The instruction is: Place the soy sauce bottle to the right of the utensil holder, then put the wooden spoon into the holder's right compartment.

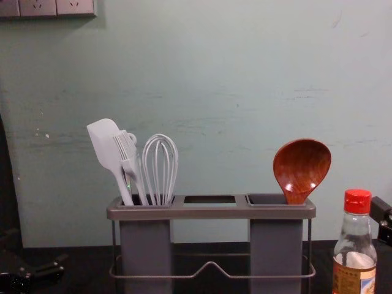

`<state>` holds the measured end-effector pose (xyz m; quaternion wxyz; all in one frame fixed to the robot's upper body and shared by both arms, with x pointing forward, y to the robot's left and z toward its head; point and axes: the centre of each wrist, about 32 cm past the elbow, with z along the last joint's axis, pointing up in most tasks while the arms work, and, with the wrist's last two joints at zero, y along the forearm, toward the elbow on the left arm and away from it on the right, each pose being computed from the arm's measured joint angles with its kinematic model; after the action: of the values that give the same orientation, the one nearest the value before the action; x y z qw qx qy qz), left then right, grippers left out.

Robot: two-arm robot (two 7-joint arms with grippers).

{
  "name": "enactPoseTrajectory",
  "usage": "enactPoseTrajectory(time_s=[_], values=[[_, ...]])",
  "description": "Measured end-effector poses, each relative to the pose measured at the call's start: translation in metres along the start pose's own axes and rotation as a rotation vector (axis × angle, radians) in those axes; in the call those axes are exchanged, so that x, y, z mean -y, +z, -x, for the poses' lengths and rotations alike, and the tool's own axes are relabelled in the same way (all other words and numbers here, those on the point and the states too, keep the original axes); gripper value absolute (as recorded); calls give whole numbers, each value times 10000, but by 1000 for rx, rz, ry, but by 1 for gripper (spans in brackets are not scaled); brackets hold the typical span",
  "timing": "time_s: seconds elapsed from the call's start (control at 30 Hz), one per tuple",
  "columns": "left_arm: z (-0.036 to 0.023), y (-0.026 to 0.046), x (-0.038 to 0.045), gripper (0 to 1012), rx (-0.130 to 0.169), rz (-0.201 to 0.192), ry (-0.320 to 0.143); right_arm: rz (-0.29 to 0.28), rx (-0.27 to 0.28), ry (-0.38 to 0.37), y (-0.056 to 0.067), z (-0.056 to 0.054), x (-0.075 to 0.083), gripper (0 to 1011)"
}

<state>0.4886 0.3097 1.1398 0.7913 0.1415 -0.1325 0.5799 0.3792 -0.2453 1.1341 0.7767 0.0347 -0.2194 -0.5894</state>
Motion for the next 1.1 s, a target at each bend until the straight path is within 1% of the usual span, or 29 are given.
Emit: enactPoseTrajectory(time_s=[1.1], values=[[0,0,0,1005,0,0,0,0,0,0,0,0,0,1003]])
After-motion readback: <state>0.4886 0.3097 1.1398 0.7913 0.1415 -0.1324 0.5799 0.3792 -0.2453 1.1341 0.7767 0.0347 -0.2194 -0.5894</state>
